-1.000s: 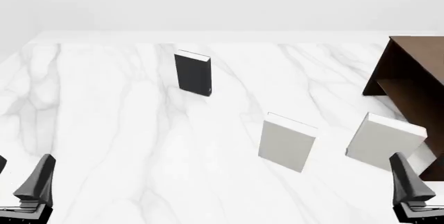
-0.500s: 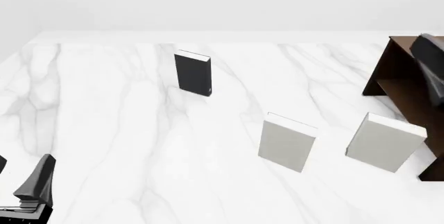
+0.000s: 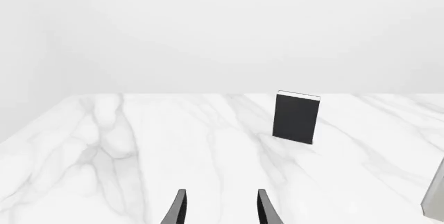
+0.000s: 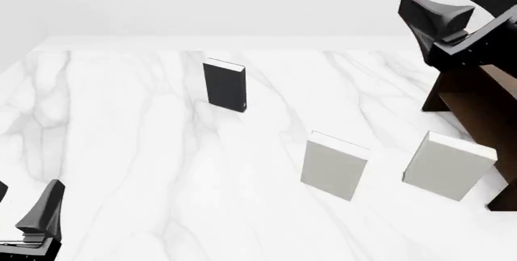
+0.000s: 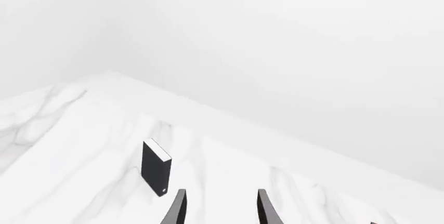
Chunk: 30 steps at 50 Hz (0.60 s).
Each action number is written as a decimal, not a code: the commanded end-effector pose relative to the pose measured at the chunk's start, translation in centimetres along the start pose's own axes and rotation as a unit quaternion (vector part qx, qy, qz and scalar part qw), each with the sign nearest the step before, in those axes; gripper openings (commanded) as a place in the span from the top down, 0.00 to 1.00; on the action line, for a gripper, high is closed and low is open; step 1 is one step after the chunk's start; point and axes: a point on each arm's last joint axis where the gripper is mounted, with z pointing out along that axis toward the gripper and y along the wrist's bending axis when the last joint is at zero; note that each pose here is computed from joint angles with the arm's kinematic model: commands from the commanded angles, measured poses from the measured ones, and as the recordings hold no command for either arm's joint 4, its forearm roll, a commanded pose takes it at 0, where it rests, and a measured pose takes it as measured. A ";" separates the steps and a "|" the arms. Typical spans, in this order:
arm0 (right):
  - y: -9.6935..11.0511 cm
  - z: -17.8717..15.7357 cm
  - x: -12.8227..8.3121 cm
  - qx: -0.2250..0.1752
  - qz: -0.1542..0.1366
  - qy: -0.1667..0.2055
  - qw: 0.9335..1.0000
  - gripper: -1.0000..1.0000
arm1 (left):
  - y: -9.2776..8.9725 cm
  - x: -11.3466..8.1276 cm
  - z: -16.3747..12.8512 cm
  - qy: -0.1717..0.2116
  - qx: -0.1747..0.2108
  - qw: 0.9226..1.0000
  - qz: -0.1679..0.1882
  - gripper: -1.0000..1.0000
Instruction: Pick up the book on the left and place it on top of the shelf.
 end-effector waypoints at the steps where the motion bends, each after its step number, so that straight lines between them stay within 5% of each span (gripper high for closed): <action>1: 1.1 4.1 0.0 -0.031 -0.019 0.025 0.999 0.00 | 0.0 0.0 0.0 0.000 0.000 1.000 0.000 0.00; 30: 2.2 11.2 4.5 -0.044 -0.038 0.085 0.995 0.00 | 0.0 0.0 0.0 0.000 0.000 1.000 0.000 0.00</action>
